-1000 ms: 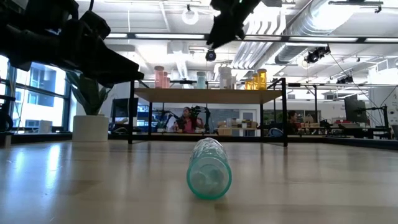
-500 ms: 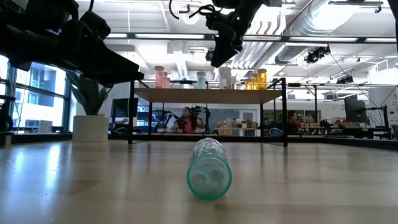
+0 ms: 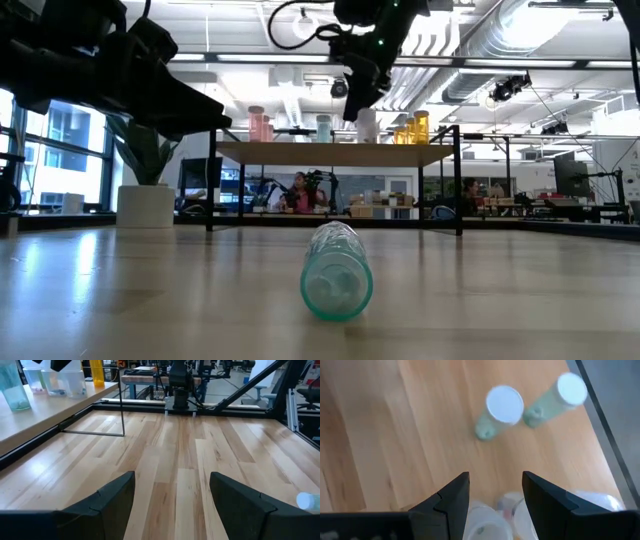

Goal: Pick and place medicine bottles onto shelf by color
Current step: Adjust the transparent pill bottles on the shelf

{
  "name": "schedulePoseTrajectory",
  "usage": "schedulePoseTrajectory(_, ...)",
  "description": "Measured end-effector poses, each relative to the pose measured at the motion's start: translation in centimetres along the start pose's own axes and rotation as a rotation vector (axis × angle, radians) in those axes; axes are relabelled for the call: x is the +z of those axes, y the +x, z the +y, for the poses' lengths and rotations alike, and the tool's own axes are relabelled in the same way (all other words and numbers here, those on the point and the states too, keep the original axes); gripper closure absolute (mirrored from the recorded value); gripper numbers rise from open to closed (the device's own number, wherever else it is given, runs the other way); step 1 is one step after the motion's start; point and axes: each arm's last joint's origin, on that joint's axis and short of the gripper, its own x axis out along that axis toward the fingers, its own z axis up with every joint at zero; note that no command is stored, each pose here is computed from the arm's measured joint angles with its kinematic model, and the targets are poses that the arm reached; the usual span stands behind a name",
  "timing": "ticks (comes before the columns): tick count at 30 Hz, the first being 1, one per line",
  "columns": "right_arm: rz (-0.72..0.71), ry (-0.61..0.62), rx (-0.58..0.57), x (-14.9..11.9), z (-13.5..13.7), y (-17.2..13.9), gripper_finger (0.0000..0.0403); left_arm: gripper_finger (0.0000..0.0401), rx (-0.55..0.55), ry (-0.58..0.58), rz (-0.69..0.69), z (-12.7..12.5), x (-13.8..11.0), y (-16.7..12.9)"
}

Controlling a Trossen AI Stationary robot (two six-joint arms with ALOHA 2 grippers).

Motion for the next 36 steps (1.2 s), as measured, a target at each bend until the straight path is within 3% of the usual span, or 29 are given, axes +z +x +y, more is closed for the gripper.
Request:
schedulePoseTrajectory(14, 0.057, 0.024, -0.031, -0.5, -0.3, 0.3, 0.0229, 0.0155, 0.001, 0.0, -0.001, 0.0, 0.0, 0.0)
schedulePoseTrajectory(36, 0.102, -0.009, 0.005, -0.9, 1.8, -0.7, 0.0229, 0.0155, 0.001, 0.0, -0.001, 0.0, 0.0, 0.0)
